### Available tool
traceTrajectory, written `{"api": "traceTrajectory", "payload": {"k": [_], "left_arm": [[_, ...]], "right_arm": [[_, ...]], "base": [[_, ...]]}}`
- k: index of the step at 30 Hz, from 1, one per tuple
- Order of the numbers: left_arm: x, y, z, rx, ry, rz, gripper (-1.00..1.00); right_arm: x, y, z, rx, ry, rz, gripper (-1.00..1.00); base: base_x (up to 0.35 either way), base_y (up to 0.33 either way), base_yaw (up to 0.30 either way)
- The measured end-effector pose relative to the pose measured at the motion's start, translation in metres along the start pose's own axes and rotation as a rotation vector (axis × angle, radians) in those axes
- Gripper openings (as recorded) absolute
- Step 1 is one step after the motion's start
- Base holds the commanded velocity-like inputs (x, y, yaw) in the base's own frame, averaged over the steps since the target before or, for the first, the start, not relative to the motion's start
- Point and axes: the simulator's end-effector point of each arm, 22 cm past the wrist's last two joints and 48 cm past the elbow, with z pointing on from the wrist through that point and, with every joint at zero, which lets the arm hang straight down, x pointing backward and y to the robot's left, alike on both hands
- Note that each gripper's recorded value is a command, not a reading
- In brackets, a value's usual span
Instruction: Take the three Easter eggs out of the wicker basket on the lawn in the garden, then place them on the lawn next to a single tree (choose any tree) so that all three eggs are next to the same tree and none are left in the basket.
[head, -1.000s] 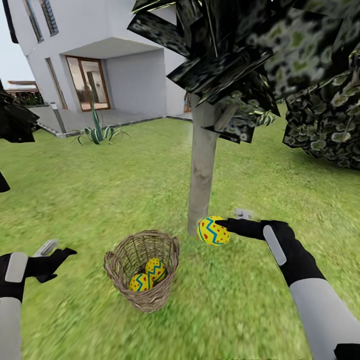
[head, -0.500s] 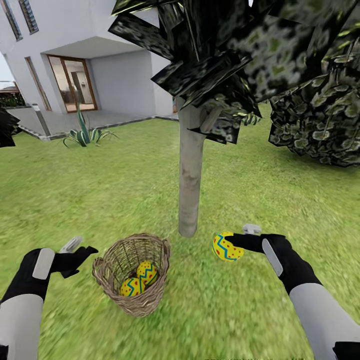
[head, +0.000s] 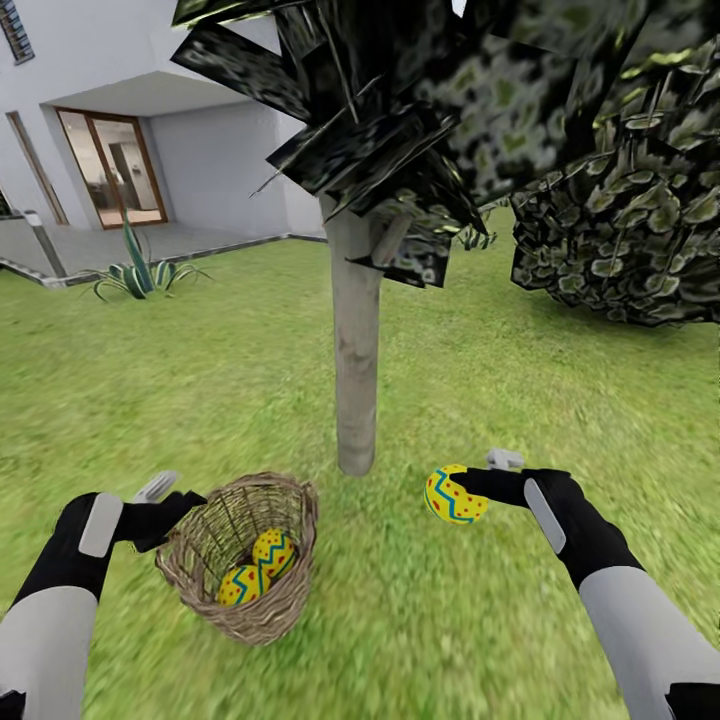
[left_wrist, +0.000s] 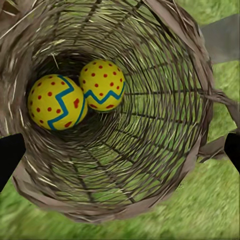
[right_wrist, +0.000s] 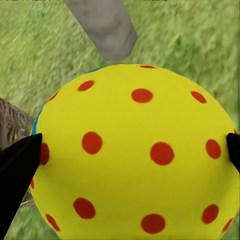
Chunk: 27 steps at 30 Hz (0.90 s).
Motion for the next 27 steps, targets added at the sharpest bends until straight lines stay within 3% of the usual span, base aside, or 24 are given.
{"api": "traceTrajectory", "payload": {"k": [14,22,25,27], "left_arm": [[0.0006,-0.0013,0.0004,-0.002,0.001,0.01,1.0],[0.001,-0.001,0.0006,-0.002,0.002,0.009,1.0],[0.0,-0.0003,0.0001,-0.002,0.0,0.007,1.0],[-0.0004,-0.0004,-0.0003,-0.002,-0.001,0.007,1.0]], "right_arm": [[0.0005,-0.0006,0.0001,0.002,0.001,0.0,-1.0],[0.0009,0.0004,0.0006,0.001,0.002,-0.002,-1.0],[0.0008,0.0002,0.0007,0.003,0.002,-0.003,-1.0],[0.0022,-0.0049,0.0005,0.028,0.009,-0.036,-1.0]], "base": [[0.137,-0.273,-0.203],[0.095,-0.295,0.003],[0.012,-0.044,0.236],[0.002,-0.006,0.278]]}}
